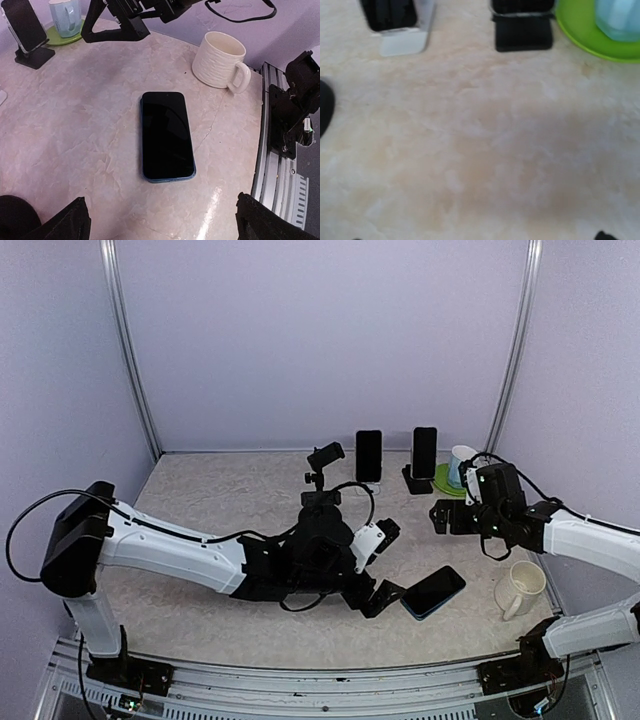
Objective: Place the phone on the phone stand
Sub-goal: Pick up the phone from the phone.
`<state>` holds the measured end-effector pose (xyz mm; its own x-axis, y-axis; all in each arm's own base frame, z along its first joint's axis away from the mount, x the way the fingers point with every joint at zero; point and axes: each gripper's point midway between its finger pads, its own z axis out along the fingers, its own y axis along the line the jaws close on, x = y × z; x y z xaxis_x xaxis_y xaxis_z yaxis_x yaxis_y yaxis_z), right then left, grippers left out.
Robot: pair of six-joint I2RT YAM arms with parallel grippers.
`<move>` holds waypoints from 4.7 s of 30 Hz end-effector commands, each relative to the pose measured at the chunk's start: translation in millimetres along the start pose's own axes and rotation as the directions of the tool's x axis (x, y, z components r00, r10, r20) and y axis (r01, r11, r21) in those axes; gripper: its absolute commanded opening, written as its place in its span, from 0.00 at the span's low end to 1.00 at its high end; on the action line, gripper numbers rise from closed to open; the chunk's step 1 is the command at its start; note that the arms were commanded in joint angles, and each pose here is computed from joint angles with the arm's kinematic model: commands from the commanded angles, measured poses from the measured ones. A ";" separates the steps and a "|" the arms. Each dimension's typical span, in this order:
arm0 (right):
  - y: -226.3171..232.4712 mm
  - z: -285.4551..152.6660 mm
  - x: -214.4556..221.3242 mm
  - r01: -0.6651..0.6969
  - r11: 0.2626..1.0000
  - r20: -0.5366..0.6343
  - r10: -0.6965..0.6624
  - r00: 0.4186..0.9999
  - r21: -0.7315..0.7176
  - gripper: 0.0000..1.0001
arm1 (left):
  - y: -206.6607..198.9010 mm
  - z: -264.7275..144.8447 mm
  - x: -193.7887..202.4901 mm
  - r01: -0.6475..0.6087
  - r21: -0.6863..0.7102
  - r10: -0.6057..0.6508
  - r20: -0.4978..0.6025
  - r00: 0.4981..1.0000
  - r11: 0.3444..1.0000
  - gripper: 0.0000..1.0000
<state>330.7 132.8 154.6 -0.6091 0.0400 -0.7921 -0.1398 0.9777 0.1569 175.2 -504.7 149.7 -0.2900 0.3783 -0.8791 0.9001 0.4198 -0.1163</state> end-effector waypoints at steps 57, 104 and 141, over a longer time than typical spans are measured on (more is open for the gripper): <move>-26.8 -32.0 -24.2 -0.106 0.994 0.165 0.103 0.981 0.009 1.00 | -8.1 141.7 40.3 0.060 0.080 -0.035 -0.280 0.959 0.995 0.99; -22.7 -41.0 -27.3 -0.107 0.994 0.197 0.110 0.974 -0.029 1.00 | -5.1 152.4 70.5 0.048 -0.026 -0.054 -0.316 0.947 0.998 0.94; -17.9 -43.3 -30.4 -0.106 0.993 0.206 0.115 0.972 -0.058 1.00 | 7.0 133.1 84.4 0.072 -0.044 -0.083 -0.343 0.936 0.996 0.80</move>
<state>317.2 107.8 194.1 -0.4725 0.1672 -0.8653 -0.1196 0.9606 0.2509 201.7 -601.8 26.4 -0.4223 0.5700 -0.7048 0.8765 0.4550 -0.1572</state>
